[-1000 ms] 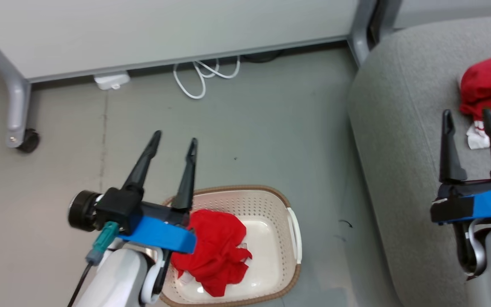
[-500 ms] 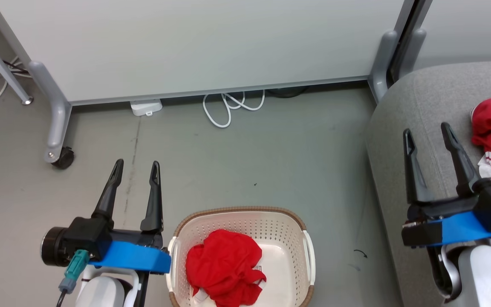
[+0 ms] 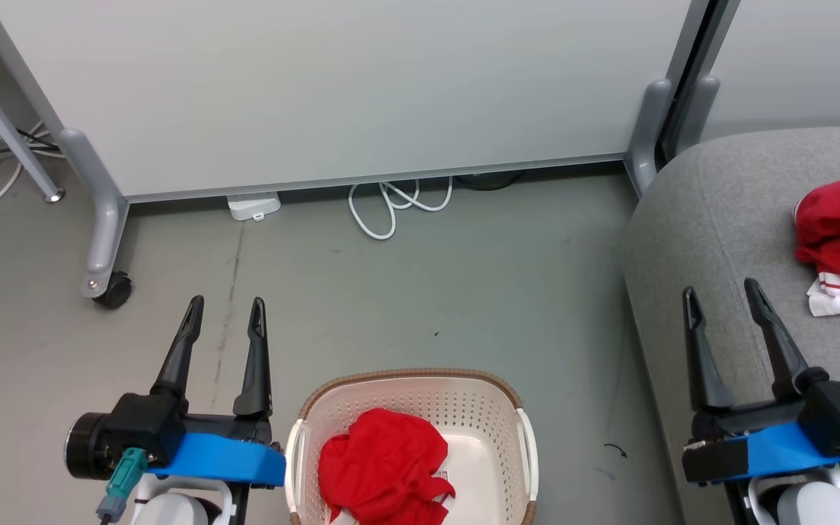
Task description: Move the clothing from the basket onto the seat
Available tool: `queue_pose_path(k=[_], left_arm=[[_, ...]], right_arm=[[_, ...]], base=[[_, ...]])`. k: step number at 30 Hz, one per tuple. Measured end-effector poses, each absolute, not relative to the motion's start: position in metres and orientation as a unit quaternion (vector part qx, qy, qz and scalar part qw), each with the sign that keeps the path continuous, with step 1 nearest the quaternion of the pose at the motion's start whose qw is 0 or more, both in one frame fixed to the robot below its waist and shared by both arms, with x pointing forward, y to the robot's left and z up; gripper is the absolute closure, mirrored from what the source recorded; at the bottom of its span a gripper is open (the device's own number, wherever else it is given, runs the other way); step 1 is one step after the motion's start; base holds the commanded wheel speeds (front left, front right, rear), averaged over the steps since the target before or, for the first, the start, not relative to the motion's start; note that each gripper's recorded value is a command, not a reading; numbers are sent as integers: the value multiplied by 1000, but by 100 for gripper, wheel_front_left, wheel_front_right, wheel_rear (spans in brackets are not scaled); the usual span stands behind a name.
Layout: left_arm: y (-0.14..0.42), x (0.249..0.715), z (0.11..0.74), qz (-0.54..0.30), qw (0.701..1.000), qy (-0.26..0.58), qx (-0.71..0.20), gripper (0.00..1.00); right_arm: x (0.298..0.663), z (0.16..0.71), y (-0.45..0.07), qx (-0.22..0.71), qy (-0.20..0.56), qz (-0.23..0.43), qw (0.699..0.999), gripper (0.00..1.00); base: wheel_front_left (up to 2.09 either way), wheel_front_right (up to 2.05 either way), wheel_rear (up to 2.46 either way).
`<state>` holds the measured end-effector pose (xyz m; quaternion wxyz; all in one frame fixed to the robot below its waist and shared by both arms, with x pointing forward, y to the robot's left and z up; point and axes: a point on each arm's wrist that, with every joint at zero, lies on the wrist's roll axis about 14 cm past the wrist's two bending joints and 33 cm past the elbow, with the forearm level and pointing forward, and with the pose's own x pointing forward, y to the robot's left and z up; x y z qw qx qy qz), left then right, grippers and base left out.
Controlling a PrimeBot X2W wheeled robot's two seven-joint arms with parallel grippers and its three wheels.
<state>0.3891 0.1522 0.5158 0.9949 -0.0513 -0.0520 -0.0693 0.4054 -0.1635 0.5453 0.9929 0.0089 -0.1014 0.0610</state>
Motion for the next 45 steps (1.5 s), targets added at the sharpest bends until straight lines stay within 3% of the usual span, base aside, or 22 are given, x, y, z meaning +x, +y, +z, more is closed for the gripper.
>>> queue_pose_path(k=[29,45], left_arm=[[153,381,514,-68,995,-50,-53,0],[89,432,483,-215,976,6,27,0]], right_arm=[[392,542,-165,26,-95,57,994,0],[419,542,-162,22,-100,60,993,0]], base=[[0,0,0],[0,0,0]])
